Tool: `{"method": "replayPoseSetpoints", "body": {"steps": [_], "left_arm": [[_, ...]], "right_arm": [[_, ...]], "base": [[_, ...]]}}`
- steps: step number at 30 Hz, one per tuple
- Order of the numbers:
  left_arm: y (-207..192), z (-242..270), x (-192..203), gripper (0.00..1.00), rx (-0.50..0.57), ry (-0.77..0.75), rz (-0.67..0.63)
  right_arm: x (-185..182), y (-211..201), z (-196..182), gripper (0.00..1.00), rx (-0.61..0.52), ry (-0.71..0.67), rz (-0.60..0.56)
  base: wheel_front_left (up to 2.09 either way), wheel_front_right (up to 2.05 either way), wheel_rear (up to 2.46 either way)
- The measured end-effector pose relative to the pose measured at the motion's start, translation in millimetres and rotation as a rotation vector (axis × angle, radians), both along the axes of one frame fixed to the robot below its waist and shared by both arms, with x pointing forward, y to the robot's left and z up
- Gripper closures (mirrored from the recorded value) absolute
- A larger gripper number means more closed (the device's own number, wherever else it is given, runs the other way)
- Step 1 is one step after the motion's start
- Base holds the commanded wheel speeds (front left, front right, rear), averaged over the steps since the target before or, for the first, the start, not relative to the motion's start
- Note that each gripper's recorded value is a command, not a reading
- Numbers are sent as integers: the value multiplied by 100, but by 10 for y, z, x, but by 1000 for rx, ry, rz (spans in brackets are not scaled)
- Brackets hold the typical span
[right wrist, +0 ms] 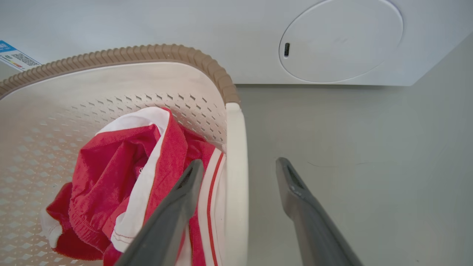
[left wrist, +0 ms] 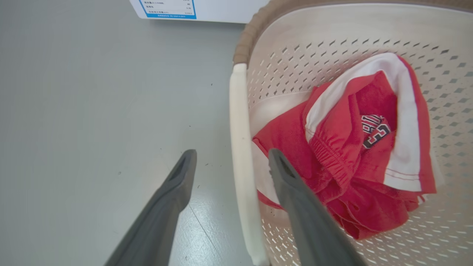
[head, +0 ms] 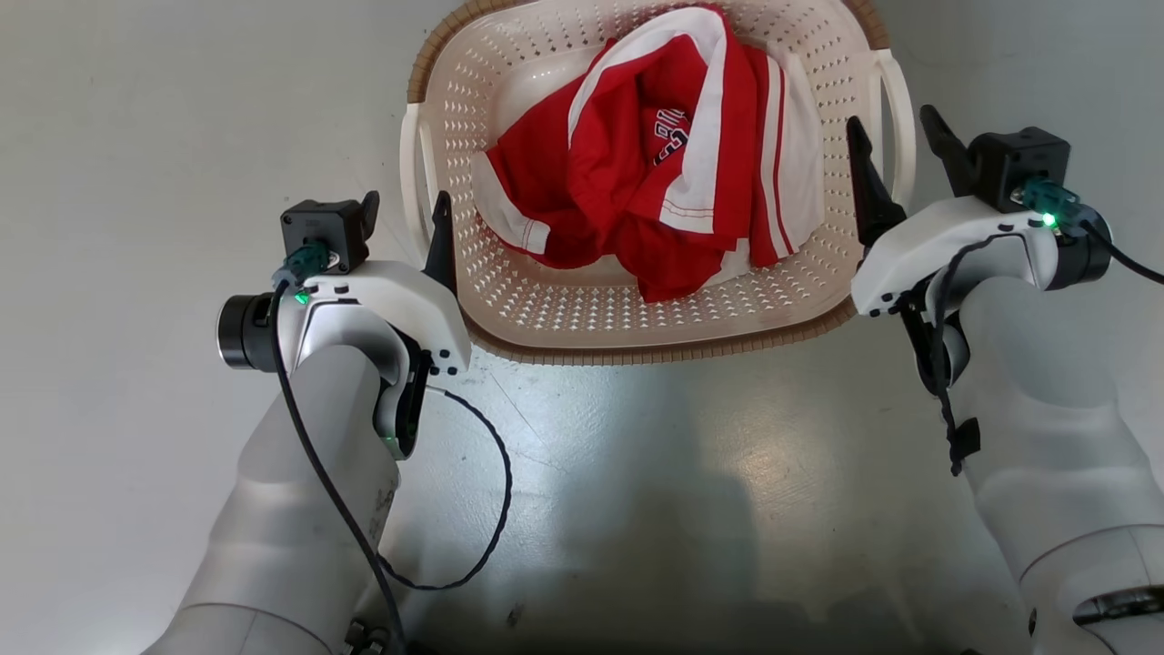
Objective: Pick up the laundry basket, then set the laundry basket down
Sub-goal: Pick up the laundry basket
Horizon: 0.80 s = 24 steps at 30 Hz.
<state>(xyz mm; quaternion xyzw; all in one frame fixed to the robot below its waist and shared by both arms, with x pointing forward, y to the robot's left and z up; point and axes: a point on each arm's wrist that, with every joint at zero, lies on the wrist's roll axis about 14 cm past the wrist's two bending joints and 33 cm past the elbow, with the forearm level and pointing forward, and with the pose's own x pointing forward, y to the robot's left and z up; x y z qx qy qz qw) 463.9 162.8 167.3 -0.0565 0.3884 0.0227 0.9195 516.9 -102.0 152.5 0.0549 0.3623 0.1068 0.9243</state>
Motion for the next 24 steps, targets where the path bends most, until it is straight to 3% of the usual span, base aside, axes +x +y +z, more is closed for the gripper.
{"method": "replayPoseSetpoints", "body": {"steps": [10, 11, 12, 13, 16, 17, 18, 19, 24], "left_arm": [[-54, -150, -37, 0, -8, 52, -13], [-63, -155, -38, 2, -8, 54, -19], [-69, -159, -34, 10, -7, 55, -23], [-73, -161, -28, 28, -7, 55, -26], [-96, -176, -37, 70, -11, 61, -31], [-104, -181, -45, 99, -13, 64, -33], [-121, -188, -57, 100, -17, 69, -35], [-129, -189, -59, 100, -19, 71, -35], [-163, -162, -18, 100, -32, 65, -35]], "right_arm": [[-63, 85, -170, 0, 16, 61, 15], [-65, 82, -183, 9, 26, 70, -1], [-74, 85, -198, 26, 32, 78, -9], [-89, 92, -209, 44, 34, 84, -8], [-131, 110, -242, 61, 37, 102, -3], [-123, 112, -243, 63, 43, 104, -11], [-108, 120, -236, 77, 48, 103, -15], [-101, 134, -231, 99, 48, 102, -7], [-130, 128, -234, 100, 44, 113, -4]], "base": [[0, 0, 0], [0, 0, 0], [0, 0, 0], [0, 0, 0], [0, 0, 0], [0, 0, 0], [0, 0, 0], [0, 0, 0], [0, 0, 0]]}}
